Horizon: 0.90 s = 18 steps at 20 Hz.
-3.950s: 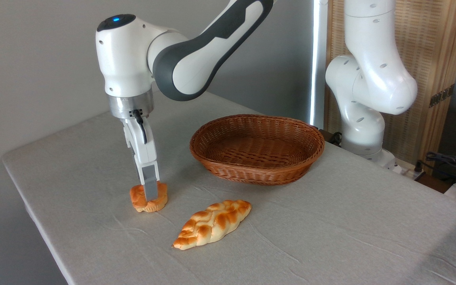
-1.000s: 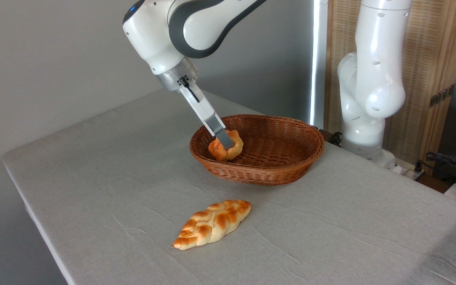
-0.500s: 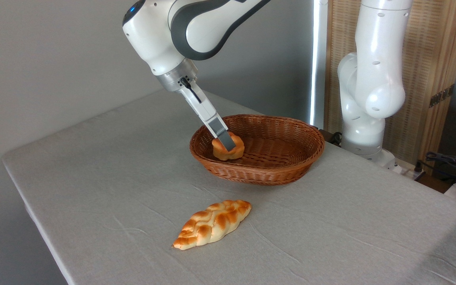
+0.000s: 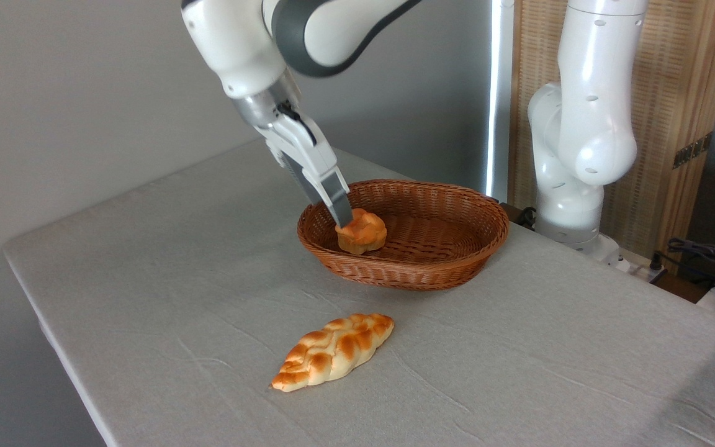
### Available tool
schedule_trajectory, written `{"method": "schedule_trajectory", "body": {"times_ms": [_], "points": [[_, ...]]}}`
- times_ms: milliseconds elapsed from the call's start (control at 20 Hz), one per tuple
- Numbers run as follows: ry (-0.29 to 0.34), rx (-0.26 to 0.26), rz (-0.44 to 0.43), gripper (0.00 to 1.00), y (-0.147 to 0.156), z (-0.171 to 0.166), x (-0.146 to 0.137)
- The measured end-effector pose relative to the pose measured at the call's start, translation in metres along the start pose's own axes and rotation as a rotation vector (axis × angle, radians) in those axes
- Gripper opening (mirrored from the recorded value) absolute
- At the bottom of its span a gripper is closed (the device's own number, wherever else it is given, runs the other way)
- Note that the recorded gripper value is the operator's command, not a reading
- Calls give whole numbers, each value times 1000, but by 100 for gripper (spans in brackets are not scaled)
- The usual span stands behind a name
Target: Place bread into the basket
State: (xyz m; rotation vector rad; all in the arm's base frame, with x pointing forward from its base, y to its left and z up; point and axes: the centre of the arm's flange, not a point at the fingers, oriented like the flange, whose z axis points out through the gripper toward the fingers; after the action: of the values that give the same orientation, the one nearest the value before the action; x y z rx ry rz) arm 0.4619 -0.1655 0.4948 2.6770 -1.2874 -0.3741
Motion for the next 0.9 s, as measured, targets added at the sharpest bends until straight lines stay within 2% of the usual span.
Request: {"method": "schedule_trajectory", "body": {"times_ms": [100, 300, 450, 500, 650, 750, 900], "points": [[100, 35, -60, 100, -26, -47, -20], [258, 116, -182, 100, -75, -122, -68], [356, 207, -206, 100, -92, -146, -66], [363, 227, -202, 100, -96, -145, -58], [318, 284, -185, 100, -101, -138, -42], [292, 284, -189, 100, -104, -135, -40], [251, 254, -217, 100, -112, -144, -50]]}}
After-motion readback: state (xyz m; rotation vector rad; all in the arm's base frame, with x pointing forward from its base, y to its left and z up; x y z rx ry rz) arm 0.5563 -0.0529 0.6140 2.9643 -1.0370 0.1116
